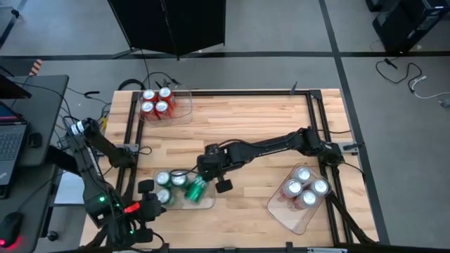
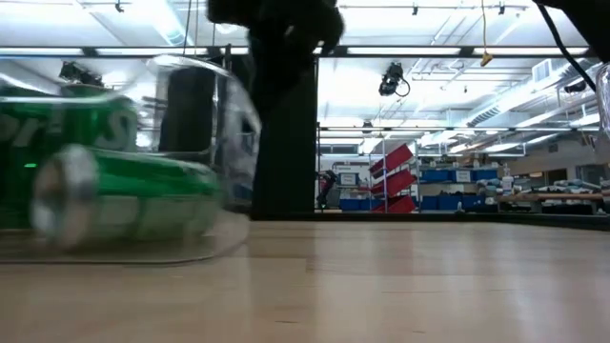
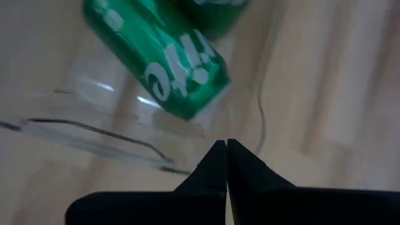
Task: Sort soda cans
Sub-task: Adjust the green soda can in the transparent bin
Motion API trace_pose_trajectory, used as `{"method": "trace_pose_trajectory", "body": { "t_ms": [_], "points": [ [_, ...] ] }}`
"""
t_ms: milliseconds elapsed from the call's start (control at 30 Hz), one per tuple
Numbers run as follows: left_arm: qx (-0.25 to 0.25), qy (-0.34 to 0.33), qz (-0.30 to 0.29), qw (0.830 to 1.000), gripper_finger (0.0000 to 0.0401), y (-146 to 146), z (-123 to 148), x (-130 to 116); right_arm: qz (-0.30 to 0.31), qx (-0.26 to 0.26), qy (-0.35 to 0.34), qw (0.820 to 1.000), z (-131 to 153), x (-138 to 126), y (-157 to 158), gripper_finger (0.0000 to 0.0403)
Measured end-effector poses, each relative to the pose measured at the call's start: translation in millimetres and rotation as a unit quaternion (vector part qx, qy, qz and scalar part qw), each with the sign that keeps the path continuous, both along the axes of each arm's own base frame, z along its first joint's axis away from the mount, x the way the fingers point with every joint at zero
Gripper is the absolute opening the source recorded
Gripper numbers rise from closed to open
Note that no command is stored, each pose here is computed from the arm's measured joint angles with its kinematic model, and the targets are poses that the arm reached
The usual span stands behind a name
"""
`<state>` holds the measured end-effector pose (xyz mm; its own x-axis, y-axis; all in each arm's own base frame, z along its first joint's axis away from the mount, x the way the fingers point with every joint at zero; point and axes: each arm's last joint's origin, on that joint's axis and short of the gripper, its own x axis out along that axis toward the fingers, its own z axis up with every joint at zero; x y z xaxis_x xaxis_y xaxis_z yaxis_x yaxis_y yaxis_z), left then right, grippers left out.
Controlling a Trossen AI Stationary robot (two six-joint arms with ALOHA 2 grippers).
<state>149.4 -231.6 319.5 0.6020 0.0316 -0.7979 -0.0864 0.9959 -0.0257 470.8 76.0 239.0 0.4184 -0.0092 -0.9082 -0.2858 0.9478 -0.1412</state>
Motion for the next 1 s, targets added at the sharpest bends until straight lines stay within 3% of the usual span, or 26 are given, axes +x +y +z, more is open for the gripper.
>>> {"method": "trace_pose_trajectory", "body": {
  "t_ms": [267,633,800,1000],
  "points": [
    [0.042,-0.056,0.021,0.997,0.0000,-4.5,-7.1,6.5,-0.023,-0.027,0.066,0.997,5.0,-16.8,-8.2,0.0000],
    [-0.030,-0.130,-0.024,0.991,0.0000,5.5,-68.4,6.4,-0.023,-0.028,0.042,0.998,20.4,-24.0,-8.7,0.0000],
    [-0.071,-0.182,-0.054,0.979,0.0000,25.0,-83.3,11.8,-0.016,-0.006,0.026,1.000,1.3,-25.2,-6.9,0.0000],
    [-0.069,-0.164,-0.082,0.981,0.0000,45.9,-106.0,26.8,-0.011,0.009,0.007,1.000,-9.9,-23.4,-4.8,0.0000]
  ]
}}
